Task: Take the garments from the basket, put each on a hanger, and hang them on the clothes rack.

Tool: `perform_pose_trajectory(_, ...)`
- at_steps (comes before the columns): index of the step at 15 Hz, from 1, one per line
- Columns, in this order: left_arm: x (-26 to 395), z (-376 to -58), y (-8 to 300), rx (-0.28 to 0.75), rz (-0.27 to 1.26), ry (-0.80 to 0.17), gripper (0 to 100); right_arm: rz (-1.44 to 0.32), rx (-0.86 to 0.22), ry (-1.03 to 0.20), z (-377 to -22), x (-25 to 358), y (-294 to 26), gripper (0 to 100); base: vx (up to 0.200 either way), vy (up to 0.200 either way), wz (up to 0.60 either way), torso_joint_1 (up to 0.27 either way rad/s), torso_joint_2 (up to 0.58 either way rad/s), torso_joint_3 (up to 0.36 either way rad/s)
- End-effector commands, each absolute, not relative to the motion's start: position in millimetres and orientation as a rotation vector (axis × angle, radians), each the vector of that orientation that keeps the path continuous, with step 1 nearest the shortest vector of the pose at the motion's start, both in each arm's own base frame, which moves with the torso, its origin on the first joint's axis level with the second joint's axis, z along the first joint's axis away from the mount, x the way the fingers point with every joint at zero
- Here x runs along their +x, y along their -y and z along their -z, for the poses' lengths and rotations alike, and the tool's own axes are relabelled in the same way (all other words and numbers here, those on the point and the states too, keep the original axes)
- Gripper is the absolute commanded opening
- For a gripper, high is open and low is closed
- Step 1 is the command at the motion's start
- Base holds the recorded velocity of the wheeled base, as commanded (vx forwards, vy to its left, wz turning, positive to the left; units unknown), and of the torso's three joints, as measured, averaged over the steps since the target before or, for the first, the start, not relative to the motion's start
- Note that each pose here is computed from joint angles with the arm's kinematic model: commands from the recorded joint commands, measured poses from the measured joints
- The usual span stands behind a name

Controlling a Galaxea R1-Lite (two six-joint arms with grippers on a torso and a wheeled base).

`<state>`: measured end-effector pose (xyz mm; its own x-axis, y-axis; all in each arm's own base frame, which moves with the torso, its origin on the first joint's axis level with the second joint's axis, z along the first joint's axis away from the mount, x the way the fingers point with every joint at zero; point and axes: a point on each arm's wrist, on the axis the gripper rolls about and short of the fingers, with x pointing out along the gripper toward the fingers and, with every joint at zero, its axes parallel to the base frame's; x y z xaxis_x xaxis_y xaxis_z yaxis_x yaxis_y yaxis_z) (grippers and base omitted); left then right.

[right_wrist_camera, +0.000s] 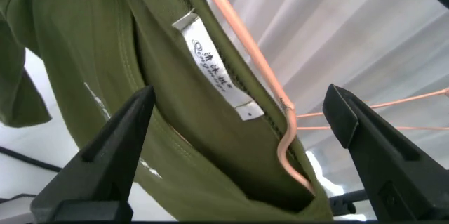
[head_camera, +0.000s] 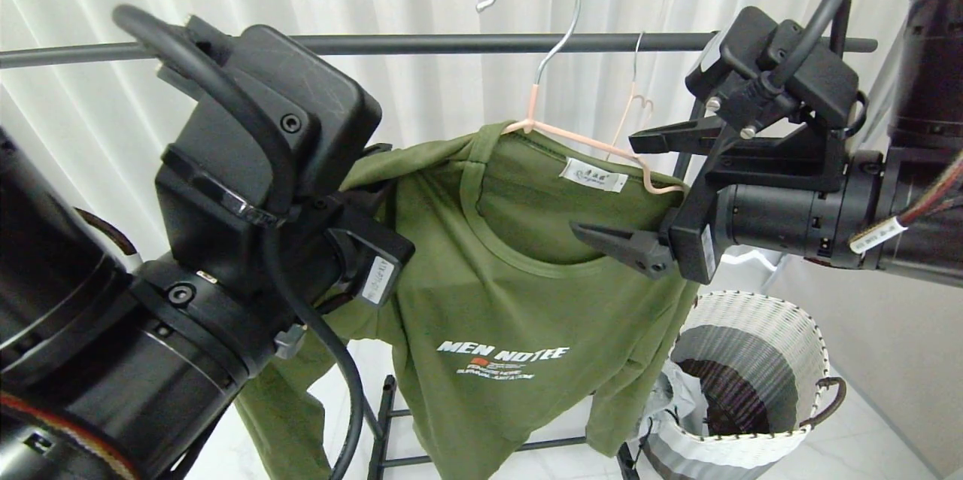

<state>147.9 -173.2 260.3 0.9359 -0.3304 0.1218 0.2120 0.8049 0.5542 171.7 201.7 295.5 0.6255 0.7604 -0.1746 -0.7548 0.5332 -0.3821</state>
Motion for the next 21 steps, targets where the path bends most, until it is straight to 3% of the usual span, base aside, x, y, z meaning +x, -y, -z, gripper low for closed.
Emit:
perform_pose_trajectory(1,147,-261,174,0.562,0.295,0.222,0,-0.904,-0.447,0.017,-296,172,-202,100,0.000,0.000,0.00,0.000,0.00,0.000)
perform_pose_trajectory(2,147,-261,174,0.561,0.295,0.223,0,-0.902,-0.447,0.022,-296,173,-203,0,0.000,0.000,0.00,0.000,0.00,0.000)
perform_pose_trajectory(14,147,-260,174,0.566,0.333,0.237,0,-0.884,-0.466,0.045,-297,173,-203,0,0.000,0.000,0.00,0.000,0.00,0.000)
perform_pose_trajectory(15,148,-259,175,0.564,0.334,0.236,100,-0.884,-0.476,0.052,-298,172,-202,0,0.000,0.000,0.00,0.000,0.00,0.000)
perform_pose_trajectory(21,143,-259,167,0.559,0.326,0.238,100,-0.870,-0.557,0.145,-312,169,-197,0,0.000,0.000,0.00,0.000,0.00,0.000)
